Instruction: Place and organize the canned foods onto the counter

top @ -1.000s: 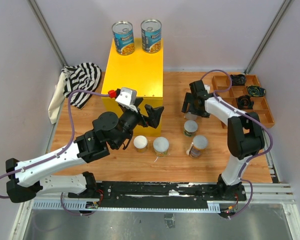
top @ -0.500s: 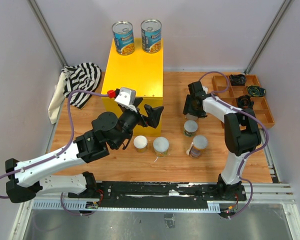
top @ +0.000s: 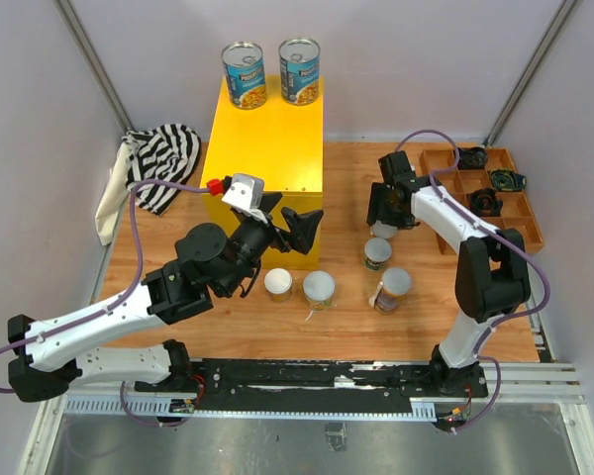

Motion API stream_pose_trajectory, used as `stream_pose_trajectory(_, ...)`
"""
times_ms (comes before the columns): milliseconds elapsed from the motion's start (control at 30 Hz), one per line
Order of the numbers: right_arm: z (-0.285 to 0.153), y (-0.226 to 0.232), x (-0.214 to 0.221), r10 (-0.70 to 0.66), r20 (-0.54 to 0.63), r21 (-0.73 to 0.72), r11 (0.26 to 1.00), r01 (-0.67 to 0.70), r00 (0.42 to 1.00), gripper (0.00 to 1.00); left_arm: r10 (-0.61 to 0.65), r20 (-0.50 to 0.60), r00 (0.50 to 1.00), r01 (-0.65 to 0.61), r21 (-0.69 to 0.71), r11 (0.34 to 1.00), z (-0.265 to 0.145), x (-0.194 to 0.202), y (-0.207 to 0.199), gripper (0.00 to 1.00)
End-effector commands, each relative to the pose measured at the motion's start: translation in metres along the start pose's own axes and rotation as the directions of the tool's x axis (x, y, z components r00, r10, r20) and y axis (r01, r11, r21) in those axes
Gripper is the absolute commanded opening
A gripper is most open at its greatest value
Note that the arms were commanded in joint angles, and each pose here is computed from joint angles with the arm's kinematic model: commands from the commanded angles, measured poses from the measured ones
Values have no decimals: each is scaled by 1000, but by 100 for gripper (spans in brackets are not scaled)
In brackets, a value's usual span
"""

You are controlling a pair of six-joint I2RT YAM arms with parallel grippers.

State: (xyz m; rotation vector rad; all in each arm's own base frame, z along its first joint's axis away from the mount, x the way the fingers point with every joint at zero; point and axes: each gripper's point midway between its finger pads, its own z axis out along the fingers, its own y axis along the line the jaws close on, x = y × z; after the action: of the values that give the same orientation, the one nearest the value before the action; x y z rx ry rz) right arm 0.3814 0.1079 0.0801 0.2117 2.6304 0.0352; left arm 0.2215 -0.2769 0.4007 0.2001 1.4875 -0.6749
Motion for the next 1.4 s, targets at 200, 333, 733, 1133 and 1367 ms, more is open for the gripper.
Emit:
stream_pose_trajectory(200, -63, 14, -34, -80, 90, -71, 994, 87, 993, 52, -55, 83, 995, 51, 43, 998, -5, -25, -11, 99)
stream_pose_trajectory(333, -68, 11, -33, -94, 91, -66, 993, 100, 991, 52, -61, 91, 994, 57, 51, 997, -6, -25, -13, 99)
stream_pose_trajectory(733, -90, 23, -51, -142, 117, -96, 983, 154, 983, 52, -82, 116, 990, 77, 41, 996, -10, -26, -9, 99)
stream_pose_trajectory(1133, -92, 38, -46, -186, 79, -154, 968, 196, 979, 52, -84, 113, 990, 79, 48, 996, -7, -22, -17, 99)
stream_pose_trajectory(1367, -105, 43, -54, -183, 155, -168, 963, 209, 971, 51, -78, 107, 991, 74, 38, 997, -9, -20, -17, 99)
